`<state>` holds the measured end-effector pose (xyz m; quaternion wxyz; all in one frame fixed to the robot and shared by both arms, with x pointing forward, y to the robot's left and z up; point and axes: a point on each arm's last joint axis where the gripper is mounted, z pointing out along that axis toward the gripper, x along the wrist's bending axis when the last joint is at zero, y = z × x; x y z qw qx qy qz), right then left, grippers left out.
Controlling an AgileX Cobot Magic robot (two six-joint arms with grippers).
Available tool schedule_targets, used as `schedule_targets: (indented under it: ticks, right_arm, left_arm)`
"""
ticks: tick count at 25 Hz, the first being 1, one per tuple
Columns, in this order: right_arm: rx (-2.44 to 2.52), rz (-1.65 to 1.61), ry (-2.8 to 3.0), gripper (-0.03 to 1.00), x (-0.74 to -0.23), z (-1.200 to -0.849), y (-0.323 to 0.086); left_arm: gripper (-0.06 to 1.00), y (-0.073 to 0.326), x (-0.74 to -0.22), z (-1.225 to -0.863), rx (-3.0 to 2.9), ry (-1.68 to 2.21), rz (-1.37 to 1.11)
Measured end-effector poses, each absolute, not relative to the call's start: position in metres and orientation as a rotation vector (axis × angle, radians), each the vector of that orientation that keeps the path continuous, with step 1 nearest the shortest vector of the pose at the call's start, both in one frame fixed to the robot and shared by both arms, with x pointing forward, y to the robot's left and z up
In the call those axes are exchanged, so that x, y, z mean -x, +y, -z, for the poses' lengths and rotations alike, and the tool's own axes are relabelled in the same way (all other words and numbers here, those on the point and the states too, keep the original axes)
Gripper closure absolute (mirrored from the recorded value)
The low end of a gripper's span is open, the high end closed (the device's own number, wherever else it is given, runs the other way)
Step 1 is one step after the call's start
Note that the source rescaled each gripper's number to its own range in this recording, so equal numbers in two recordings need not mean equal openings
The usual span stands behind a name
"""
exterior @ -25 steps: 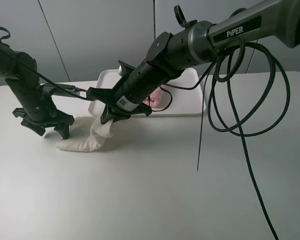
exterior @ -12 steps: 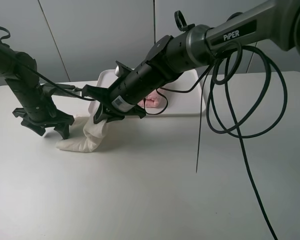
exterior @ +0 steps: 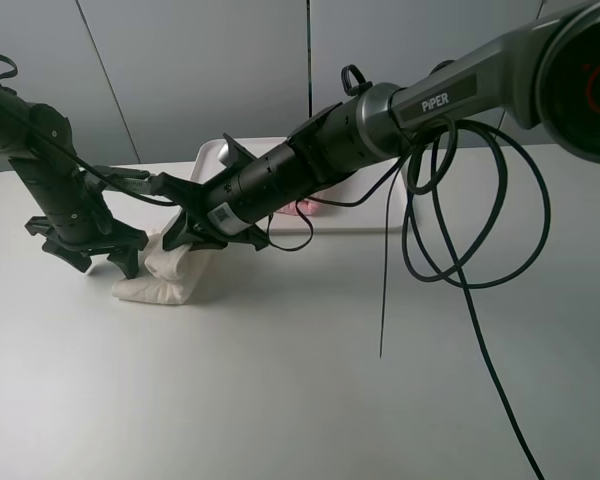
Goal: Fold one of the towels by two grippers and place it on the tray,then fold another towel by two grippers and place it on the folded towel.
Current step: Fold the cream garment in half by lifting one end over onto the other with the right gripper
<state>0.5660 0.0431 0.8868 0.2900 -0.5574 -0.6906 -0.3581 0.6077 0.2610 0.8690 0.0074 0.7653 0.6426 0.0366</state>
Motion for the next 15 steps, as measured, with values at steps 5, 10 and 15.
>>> schedule_targets:
  ticks: [5, 10, 15]
  right_arm:
    - [1.493, 0.952, -1.817, 0.92, -0.561, -0.875, 0.050]
    - [1.497, 0.950, -1.799, 0.92, -0.558, -0.864, 0.056]
    - [1.533, 0.991, -1.774, 0.92, -0.561, -0.862, 0.057]
  left_arm:
    - [0.02, 0.260, -0.608, -0.869, -2.395, 1.994, -0.097]
    - [0.02, 0.261, -0.608, -0.869, -2.397, 1.979, -0.086]
    - [0.02, 0.261, -0.608, -0.868, -2.401, 1.970, -0.076]
